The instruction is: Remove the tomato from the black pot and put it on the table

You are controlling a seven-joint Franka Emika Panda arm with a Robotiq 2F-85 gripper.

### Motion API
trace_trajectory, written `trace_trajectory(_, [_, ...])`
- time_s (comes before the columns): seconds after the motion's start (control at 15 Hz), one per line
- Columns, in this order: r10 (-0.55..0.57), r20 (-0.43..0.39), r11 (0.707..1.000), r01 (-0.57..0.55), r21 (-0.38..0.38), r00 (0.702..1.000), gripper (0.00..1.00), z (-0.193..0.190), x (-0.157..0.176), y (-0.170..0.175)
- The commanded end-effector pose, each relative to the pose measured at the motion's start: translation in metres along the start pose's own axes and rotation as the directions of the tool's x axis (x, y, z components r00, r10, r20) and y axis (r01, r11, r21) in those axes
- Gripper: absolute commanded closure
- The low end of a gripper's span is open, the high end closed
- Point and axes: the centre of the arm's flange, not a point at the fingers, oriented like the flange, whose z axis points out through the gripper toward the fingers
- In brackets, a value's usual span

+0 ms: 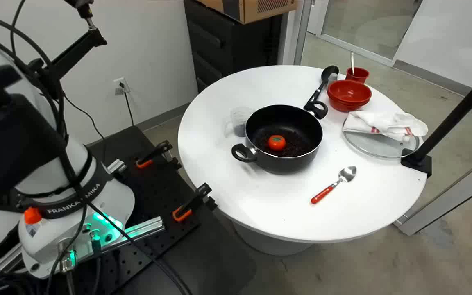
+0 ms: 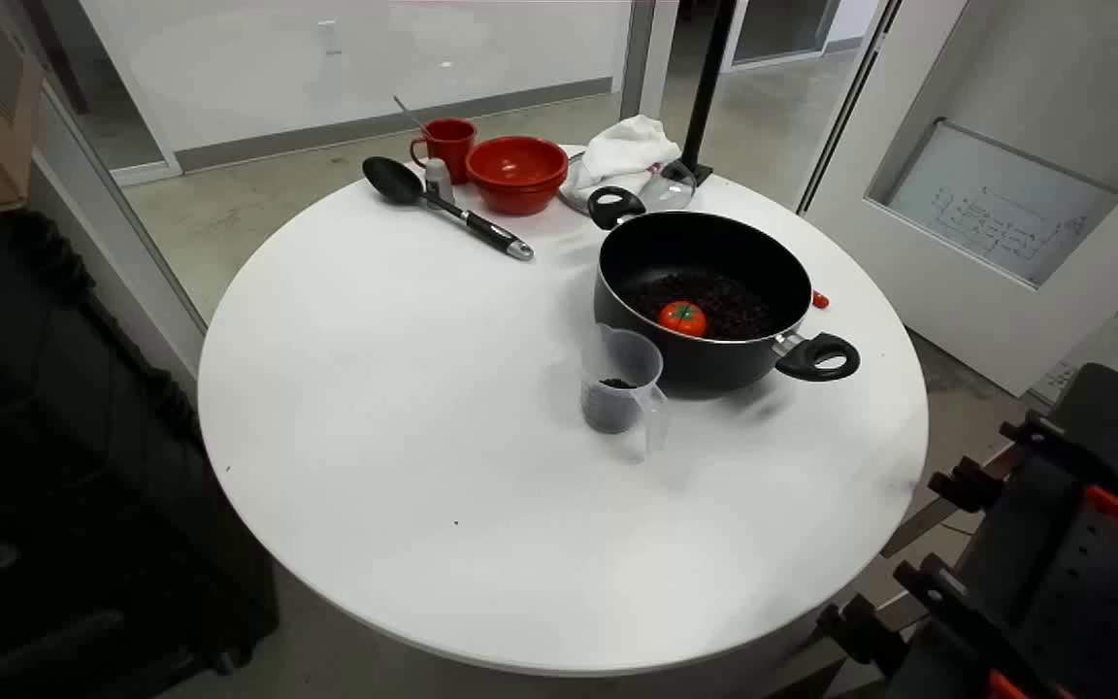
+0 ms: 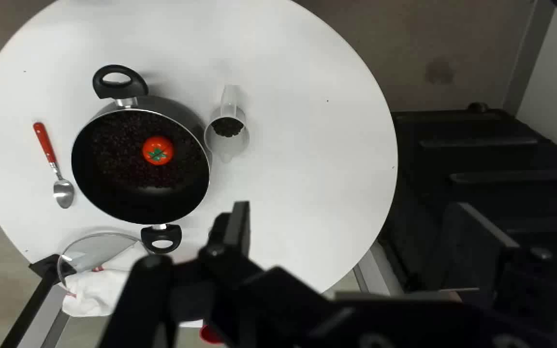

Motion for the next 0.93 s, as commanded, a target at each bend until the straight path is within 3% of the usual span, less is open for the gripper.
trace_trajectory(0.0, [0.000, -0.001, 1.000, 0.000, 0.001, 1.000, 0.00, 0.000, 0.000, 0.000])
trace_trajectory(0.6, [-0.022, -0.012, 1.000, 0.022, -0.004, 1.000, 0.00, 0.005, 0.003, 0.000])
trace_trajectory(0.87, [0.022, -0.164, 0.999, -0.014, 0.048, 0.986, 0.00, 0.046, 0.026, -0.002])
